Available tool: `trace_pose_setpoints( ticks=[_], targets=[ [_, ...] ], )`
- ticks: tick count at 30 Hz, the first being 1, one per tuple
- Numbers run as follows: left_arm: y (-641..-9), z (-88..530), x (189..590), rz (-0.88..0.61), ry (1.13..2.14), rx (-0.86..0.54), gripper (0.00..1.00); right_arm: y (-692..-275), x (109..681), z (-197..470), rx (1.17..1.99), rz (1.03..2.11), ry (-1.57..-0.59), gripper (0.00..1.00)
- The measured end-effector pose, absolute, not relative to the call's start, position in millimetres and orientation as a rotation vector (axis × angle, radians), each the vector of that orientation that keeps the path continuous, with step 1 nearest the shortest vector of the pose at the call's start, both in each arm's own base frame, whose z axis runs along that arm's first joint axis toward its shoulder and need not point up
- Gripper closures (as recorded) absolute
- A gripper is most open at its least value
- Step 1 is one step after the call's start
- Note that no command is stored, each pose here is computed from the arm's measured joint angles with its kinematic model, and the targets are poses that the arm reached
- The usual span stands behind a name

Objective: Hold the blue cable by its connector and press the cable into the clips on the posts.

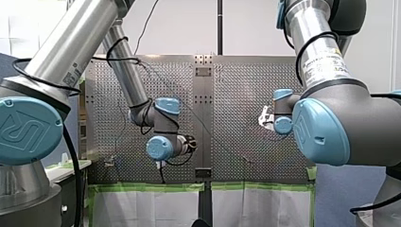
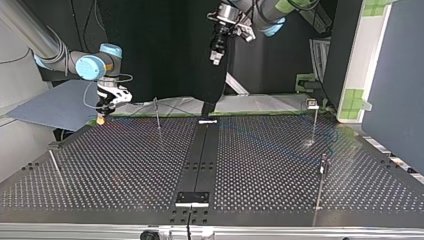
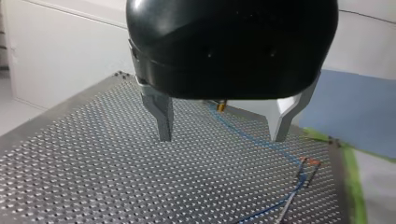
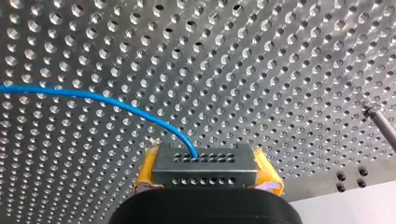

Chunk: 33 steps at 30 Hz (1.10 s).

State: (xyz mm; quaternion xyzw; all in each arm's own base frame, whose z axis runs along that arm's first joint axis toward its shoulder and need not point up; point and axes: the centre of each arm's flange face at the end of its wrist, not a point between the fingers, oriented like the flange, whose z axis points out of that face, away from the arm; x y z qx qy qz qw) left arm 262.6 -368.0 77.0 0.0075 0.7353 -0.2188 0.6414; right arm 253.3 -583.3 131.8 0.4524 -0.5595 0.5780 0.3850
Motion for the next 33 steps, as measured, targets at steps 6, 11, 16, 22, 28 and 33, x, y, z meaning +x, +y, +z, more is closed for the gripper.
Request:
trace_pose_setpoints(
  ticks=[6,11,16,22,28,33],
  targets=[
    [-363.5,73.2,257.3,-0.49,1.692,0.022,0.0,-582.9,254.1,131.8,1.152,1.476,-1.426,1.0],
    [-363.3,73.0,257.0,-0.49,1.693,0.022,0.0,-582.9,254.3,131.8,1.152,1.476,-1.426,1.0],
    [-363.2,72.9,256.9,-0.49,1.693,0.022,0.0,-582.9,254.3,131.8,1.152,1.476,-1.426,1.0],
    [-363.2,73.0,256.9,-0.49,1.693,0.022,0.0,-582.9,254.3,131.8,1.152,1.476,-1.426,1.0],
    [-363.2,73.0,256.9,-0.49,1.693,0.022,0.0,-582.9,254.3,131.8,1.152,1.476,-1.426,1.0],
    [-363.2,73.0,256.9,-0.49,1.693,0.022,0.0,-582.9,254.2,131.8,1.152,1.476,-1.426,1.0]
  ],
)
